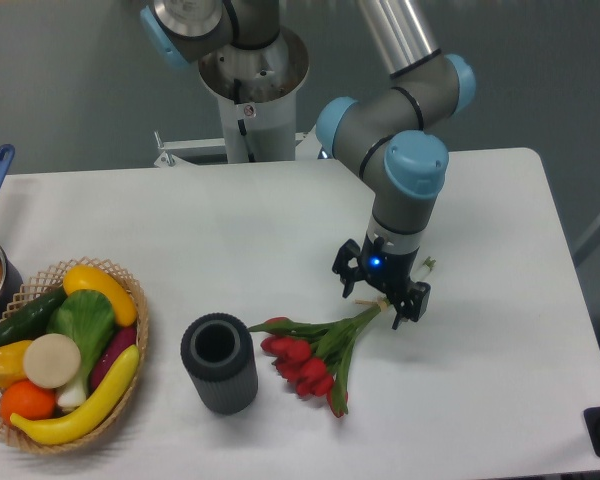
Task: Pick up the flowers from the table
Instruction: 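Move the open gripper down over the tied red tulip stems, then close the gripper around the tulip stems near the tie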
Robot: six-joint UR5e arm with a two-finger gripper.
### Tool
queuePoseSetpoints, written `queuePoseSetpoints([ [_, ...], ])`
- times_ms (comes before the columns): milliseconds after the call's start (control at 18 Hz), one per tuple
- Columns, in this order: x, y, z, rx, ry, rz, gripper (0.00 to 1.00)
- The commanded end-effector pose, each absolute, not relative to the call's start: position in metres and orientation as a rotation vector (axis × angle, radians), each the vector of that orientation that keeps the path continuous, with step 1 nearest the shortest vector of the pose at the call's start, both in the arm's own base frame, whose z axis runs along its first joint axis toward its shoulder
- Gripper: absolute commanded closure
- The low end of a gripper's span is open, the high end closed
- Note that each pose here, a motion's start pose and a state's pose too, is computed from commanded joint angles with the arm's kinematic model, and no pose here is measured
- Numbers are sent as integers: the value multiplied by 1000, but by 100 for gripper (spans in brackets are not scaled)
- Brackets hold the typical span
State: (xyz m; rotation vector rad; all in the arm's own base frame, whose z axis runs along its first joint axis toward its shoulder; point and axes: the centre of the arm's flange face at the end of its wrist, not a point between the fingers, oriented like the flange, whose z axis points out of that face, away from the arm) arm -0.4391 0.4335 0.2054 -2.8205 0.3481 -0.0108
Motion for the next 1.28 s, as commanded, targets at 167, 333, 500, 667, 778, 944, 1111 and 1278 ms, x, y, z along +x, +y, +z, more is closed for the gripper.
queuePoseSetpoints([
  [167,-434,440,198,-2825,370,-28,0],
  [333,-429,438,193,-2831,373,-43,0],
  [500,-424,442,193,-2830,388,-47,0],
  [667,-423,444,188,-2834,389,-57,0],
  [778,-418,448,184,-2835,406,-65,0],
  [944,-415,449,182,-2839,412,-67,0],
  [1111,-413,450,181,-2840,427,-70,0],
  [1278,-413,450,179,-2842,427,-73,16],
])
